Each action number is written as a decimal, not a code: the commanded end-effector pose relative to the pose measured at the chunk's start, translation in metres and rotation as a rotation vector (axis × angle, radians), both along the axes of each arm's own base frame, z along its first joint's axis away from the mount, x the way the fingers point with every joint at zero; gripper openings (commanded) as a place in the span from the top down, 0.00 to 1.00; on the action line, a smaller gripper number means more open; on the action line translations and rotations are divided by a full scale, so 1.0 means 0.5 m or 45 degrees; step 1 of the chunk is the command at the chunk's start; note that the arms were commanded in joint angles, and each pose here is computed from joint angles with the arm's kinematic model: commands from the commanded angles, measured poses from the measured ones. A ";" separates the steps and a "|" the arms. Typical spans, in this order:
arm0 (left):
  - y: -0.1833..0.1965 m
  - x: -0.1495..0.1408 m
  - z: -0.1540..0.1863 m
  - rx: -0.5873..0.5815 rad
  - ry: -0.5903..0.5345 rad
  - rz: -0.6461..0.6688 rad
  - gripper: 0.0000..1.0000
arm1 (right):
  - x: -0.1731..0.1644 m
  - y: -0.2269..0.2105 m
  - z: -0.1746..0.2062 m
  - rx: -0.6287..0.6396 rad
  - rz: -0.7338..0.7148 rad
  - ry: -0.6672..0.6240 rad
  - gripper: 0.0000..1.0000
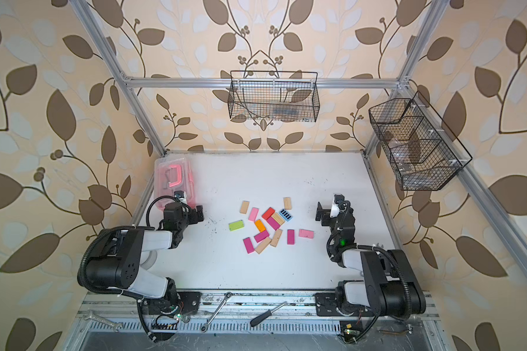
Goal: Assemble the number 7 with building blocks
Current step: Move the building block to the center of the board.
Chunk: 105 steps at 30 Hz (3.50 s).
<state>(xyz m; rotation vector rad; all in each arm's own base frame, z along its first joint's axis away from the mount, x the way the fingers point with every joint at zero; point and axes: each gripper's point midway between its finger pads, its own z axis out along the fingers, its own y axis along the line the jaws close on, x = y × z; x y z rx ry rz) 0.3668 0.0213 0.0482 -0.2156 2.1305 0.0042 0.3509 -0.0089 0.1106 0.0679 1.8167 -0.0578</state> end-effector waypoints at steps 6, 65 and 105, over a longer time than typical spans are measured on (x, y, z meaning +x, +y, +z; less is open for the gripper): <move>0.019 0.040 0.053 0.039 -0.121 0.030 0.01 | 0.008 0.002 0.012 -0.019 0.008 -0.027 0.00; -0.114 -0.026 0.213 -0.041 0.188 0.236 0.01 | 0.050 0.055 0.241 -0.065 -0.078 0.043 0.03; -0.458 0.052 -0.043 0.180 0.824 -0.451 0.28 | -0.060 0.399 0.061 0.092 0.602 0.584 0.00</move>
